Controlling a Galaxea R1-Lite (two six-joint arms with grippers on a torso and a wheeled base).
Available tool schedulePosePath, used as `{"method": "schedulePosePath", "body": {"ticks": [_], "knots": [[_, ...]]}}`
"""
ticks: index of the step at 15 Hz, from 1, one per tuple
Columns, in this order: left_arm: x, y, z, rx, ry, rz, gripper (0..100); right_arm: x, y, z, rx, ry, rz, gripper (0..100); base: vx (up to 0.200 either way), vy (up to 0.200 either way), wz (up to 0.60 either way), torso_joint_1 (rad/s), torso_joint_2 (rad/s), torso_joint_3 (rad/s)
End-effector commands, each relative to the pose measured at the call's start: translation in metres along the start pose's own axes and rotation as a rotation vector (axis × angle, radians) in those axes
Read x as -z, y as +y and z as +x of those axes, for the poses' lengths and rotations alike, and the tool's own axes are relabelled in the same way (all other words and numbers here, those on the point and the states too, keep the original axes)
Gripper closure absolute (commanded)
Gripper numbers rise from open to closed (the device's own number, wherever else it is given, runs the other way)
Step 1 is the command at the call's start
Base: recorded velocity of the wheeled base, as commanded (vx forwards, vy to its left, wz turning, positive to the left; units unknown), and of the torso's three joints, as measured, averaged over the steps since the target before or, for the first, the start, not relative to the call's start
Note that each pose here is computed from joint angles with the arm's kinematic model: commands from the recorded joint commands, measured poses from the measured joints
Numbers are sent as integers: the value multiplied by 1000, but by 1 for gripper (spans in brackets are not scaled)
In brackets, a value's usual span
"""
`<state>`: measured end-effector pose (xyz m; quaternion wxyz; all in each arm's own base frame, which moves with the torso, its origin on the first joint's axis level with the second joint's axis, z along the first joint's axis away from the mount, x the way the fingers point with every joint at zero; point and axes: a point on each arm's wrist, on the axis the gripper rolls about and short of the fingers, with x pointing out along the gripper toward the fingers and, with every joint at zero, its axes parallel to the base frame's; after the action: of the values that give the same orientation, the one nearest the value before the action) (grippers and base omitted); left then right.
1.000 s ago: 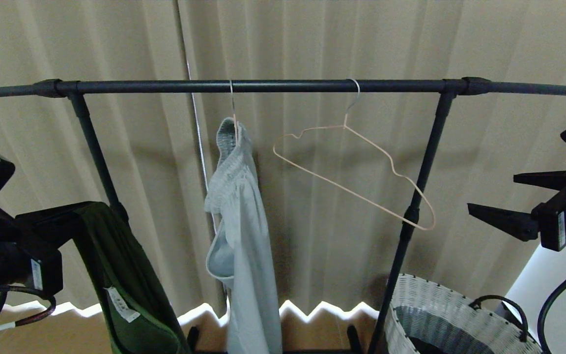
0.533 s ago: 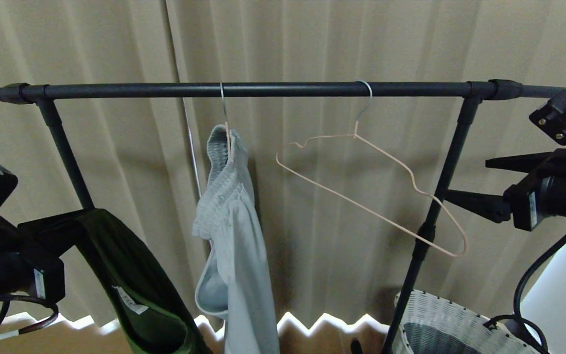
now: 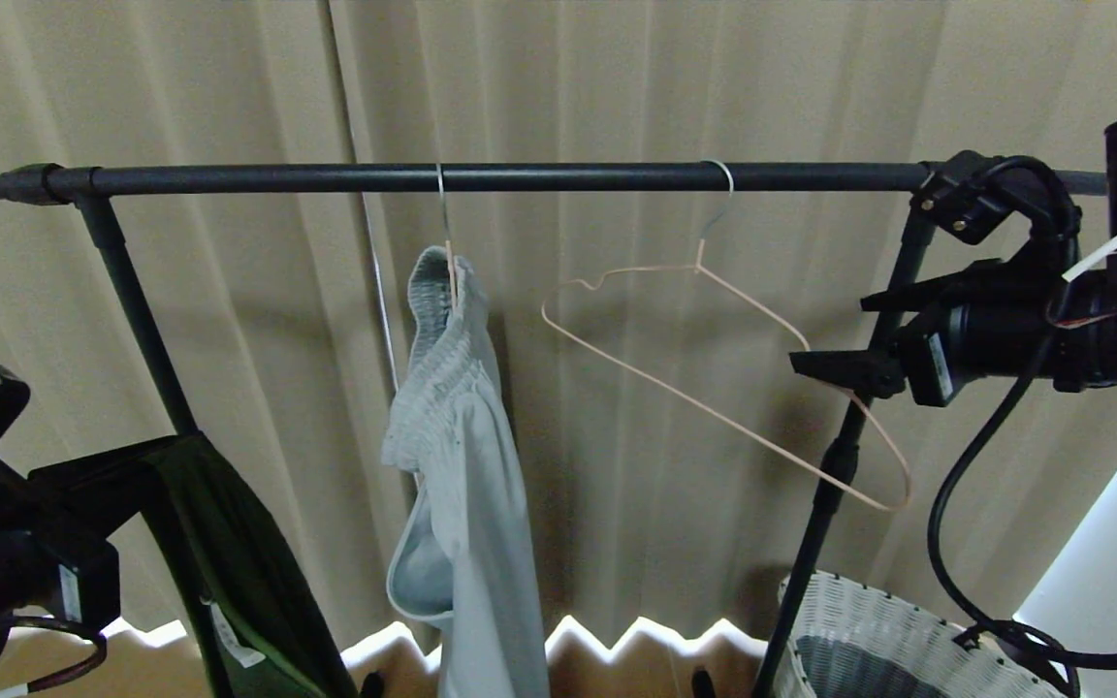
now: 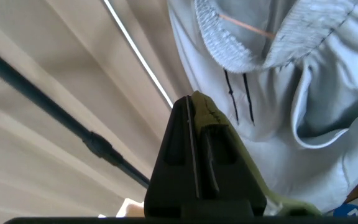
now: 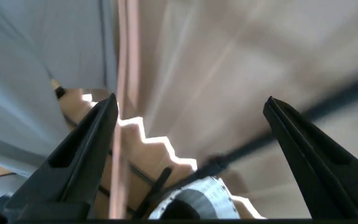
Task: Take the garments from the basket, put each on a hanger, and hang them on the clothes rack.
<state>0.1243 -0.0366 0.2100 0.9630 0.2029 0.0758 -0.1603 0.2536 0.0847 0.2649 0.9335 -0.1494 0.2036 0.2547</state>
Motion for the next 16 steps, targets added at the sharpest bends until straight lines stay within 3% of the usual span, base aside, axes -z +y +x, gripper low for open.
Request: {"method": "schedulePosePath", "body": {"ticks": [1, 6, 9, 16], "knots": [[2, -1, -13, -14, -32, -1, 100, -2, 14, 15, -64, 34, -21, 0, 0, 0, 0, 0, 0, 0], [6, -2, -16, -13, -29, -1, 100, -11, 13, 39, -87, 81, -13, 0, 0, 0, 0, 0, 0, 0], [10, -4, -18, -9, -22, 0, 100, -18, 8, 51, -94, 159, 73, 0, 0, 0, 0, 0, 0, 0], [11, -5, -19, -6, -22, 1, 100, -13, 0, 60, -74, 186, 110, 0, 0, 0, 0, 0, 0, 0]]}}
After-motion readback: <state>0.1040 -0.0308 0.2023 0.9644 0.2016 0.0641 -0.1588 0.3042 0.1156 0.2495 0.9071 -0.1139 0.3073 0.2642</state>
